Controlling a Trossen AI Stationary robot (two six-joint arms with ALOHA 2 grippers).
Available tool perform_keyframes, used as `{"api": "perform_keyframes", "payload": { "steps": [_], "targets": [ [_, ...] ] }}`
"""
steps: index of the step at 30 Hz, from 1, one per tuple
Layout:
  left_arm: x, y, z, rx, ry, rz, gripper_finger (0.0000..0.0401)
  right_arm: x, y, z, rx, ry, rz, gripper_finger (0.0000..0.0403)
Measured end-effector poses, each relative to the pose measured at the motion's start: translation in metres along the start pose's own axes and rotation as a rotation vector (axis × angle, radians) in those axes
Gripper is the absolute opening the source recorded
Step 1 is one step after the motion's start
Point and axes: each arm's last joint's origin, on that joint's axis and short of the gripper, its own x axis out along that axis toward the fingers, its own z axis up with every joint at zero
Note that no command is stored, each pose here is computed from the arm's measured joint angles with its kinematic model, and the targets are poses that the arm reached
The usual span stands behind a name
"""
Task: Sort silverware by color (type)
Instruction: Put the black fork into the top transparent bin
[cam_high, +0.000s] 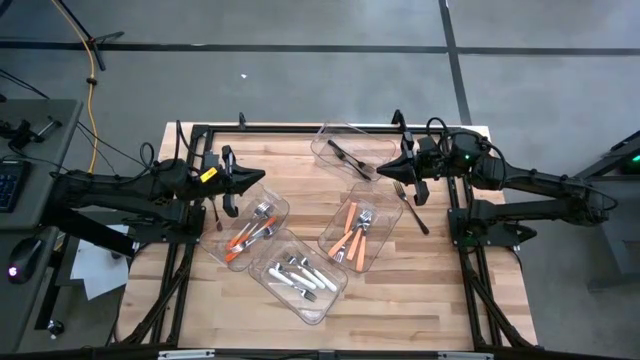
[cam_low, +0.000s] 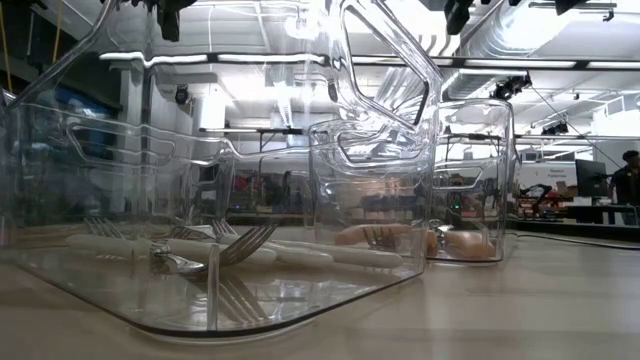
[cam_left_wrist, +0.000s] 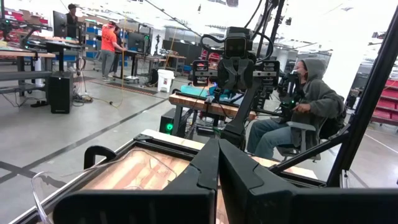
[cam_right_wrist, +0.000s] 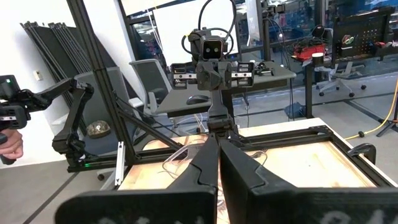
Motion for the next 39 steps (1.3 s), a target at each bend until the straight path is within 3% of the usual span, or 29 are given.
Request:
{"api": "perform_keyframes", "payload": {
  "steps": [29,39],
  "targets": [
    [0.0000,0.0000,0.0000,0.000,0.000,0.000,0.0000,-0.0001,-0.0002,0.0001,0.006,-0.001,-0.002,0.0000],
    [0.0000,0.0000,0.0000,-0.001,0.000,0.000,0.0000,-0.0005,-0.0031,-0.0056,0.136,0.044,-0.077,0.0006]
  ]
}}
